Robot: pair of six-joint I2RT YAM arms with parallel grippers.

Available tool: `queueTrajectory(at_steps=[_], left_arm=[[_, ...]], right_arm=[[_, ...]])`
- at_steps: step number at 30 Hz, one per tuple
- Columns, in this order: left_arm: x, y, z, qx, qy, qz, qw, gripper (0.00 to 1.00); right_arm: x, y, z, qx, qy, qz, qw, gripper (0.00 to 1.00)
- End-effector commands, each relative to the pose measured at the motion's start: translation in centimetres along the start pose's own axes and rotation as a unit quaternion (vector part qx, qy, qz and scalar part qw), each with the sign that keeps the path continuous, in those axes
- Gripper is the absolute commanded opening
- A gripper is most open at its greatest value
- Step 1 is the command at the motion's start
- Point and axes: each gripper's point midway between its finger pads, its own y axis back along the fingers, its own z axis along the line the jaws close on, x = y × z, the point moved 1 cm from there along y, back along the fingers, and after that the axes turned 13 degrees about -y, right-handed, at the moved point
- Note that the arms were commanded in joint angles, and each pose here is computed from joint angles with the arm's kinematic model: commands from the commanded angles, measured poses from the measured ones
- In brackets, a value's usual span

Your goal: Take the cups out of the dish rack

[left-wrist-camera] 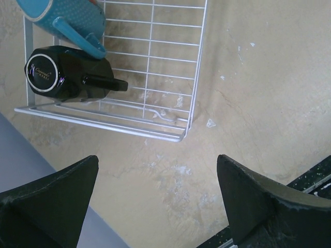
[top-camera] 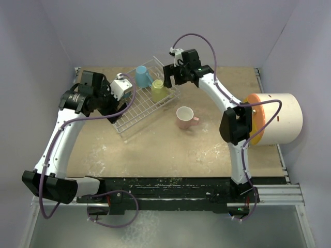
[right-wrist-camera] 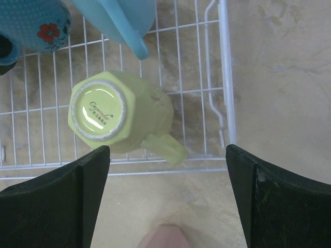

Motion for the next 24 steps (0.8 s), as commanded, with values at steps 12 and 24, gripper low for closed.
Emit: queueTrajectory(at_steps=[12,24], left_arm=[[1.4,-0.6,3.0,-0.029,0.036,-0.031,0.998,0.99],[1.4,-0.9,2.7,-0.025,0.045,-0.04,0.998,0.99]], right_arm=[[-1.6,-0.9,1.6,-0.018,0.036,-0.04,0.998,0.83],[-2.6,2.2,5.7,-0.006,0.079,-0.081,0.994,0.79]])
